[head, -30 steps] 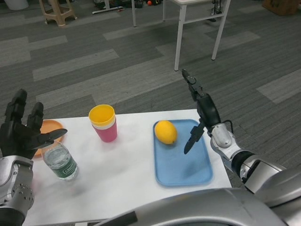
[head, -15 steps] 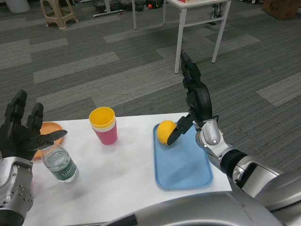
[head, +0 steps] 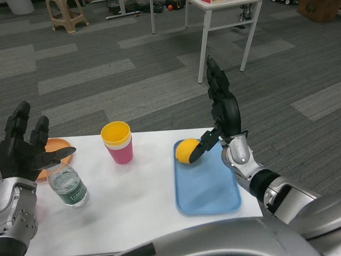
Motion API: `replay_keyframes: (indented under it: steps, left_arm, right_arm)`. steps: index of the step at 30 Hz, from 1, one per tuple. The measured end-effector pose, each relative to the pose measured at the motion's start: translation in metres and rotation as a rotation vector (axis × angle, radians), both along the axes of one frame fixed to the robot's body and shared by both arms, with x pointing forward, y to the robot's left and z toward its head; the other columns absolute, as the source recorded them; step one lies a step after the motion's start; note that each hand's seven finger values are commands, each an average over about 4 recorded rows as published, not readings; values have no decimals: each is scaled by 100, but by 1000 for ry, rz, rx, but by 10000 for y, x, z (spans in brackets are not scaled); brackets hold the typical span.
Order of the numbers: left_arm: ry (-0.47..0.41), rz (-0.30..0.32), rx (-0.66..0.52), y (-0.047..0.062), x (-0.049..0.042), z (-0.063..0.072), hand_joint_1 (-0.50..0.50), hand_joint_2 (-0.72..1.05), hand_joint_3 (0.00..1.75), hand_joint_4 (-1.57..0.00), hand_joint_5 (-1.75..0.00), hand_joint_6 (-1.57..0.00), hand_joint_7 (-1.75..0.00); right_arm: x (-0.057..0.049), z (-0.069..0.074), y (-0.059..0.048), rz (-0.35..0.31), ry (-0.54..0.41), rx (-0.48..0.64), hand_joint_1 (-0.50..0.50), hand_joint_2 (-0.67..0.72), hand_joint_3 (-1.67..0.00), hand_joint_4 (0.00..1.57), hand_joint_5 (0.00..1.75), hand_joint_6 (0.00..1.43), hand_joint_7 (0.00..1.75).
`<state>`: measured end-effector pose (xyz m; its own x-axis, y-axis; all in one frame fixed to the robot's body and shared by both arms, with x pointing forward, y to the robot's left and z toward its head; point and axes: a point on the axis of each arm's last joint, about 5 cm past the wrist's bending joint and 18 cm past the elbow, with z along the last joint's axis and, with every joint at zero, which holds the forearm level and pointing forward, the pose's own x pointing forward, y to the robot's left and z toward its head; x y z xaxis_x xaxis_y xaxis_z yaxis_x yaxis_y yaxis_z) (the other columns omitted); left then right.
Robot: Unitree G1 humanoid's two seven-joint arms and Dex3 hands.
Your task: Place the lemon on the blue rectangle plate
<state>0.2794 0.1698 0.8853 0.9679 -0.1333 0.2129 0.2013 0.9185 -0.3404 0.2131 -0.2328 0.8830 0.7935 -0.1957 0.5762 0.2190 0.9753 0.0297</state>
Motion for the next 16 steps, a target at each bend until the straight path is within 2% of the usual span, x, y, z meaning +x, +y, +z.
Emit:
replay_keyframes:
  steps: [16]
  left_arm:
    - [-2,0,0,-1,1,2,-46,16,9,0,-21,0,-21]
  right_arm:
    - [0,-1,0,0,0,0,-38,64,0,0,0,0,0]
